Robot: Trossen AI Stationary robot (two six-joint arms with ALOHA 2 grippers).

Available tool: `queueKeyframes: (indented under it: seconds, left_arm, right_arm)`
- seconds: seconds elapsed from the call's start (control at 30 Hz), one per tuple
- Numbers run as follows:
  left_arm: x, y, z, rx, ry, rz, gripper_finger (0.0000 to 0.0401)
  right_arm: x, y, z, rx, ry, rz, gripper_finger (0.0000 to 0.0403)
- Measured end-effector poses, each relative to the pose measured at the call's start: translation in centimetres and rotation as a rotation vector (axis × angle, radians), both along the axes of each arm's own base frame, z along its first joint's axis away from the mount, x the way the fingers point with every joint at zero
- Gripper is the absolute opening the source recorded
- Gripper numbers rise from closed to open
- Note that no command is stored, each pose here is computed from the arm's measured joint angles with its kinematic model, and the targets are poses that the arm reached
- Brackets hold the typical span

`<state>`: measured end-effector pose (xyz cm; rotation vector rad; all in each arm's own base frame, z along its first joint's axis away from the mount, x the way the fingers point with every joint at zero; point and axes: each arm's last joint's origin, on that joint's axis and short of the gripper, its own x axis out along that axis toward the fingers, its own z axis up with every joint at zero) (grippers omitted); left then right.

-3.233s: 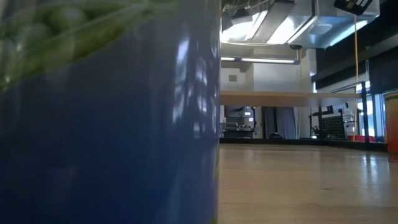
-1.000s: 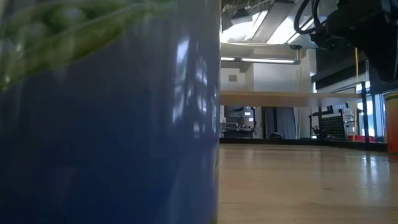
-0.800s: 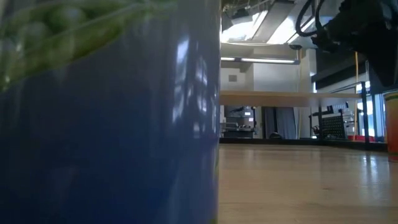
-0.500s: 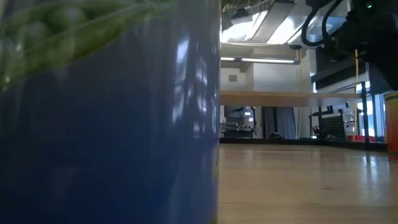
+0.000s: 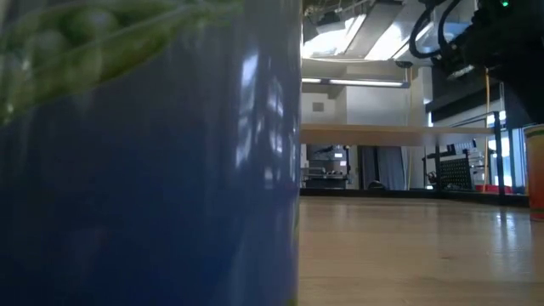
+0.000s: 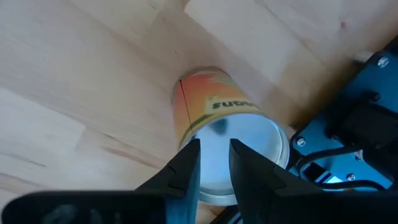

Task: Pick and place cans onto a shelf
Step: Put the canned green beans on the shelf

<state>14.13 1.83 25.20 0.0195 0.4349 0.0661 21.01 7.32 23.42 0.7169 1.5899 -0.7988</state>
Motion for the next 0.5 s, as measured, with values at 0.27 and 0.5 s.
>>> queueKeyframes:
  seconds: [0.27, 0.5]
  left_arm:
    - [0.0, 0.0, 0.0, 0.0, 0.0, 0.0, 0.0]
    - [0.0, 0.0, 0.0, -0.001, 0.0, -0.001, 0.0]
  right_arm:
    - [0.33, 0.1, 0.4, 0.007, -0.028, -0.01, 0.0087]
    - [0.55, 0.17, 0.0, 0.016, -0.055, -0.013, 0.0087]
